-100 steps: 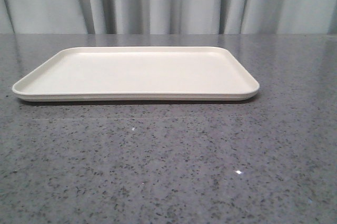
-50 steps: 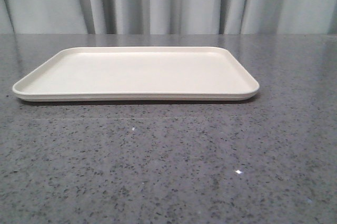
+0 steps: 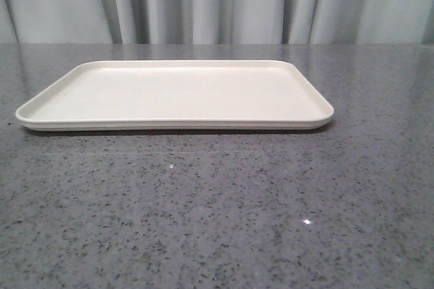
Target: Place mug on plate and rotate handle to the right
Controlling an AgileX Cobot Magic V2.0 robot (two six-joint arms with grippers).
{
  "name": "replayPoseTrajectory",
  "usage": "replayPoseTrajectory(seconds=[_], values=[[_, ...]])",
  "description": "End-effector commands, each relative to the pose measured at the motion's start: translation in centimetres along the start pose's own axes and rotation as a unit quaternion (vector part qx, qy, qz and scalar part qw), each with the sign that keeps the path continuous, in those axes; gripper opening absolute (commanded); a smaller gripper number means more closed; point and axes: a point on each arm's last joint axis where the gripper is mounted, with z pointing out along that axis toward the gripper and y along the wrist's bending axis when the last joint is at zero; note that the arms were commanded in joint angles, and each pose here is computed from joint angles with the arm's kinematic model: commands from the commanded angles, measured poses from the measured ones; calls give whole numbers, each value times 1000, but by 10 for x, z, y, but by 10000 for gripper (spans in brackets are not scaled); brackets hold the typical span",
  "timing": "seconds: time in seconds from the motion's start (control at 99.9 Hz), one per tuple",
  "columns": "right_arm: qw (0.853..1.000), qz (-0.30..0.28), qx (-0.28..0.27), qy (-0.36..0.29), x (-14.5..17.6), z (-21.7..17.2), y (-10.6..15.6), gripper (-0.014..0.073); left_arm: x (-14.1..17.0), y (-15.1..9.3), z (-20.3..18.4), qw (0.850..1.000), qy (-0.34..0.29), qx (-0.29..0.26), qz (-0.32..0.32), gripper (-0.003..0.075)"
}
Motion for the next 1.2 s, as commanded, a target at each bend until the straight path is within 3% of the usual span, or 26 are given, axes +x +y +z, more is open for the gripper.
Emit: replayPoseTrajectory(seconds=[0.0,0.14,0.32,0.42,0.611,0.731,1.121,1.191], values=[[999,14,-10,-29,-22,10,0,304,-21,-4,9,1000,-16,1,2,-19],[999,22,-13,-22,-24,21,-1,439,-28,-4,22,999,42,-13,18,-18],[999,21,-9,-38,-26,20,-1,444,-33,-5,35,995,94,-21,37,1],[998,22,-5,-55,-29,19,-2,444,-35,-5,39,992,115,-25,35,83],[998,21,-4,-55,-29,19,-2,444,-36,-5,43,989,144,-31,35,309],[999,10,2,-54,-29,19,-3,444,-36,-5,40,984,173,-36,32,391],[999,4,4,-50,-28,20,-4,444,-45,-7,57,947,315,-60,29,394],[999,4,4,-50,-28,20,-4,444,-43,-6,62,934,348,-61,40,394]])
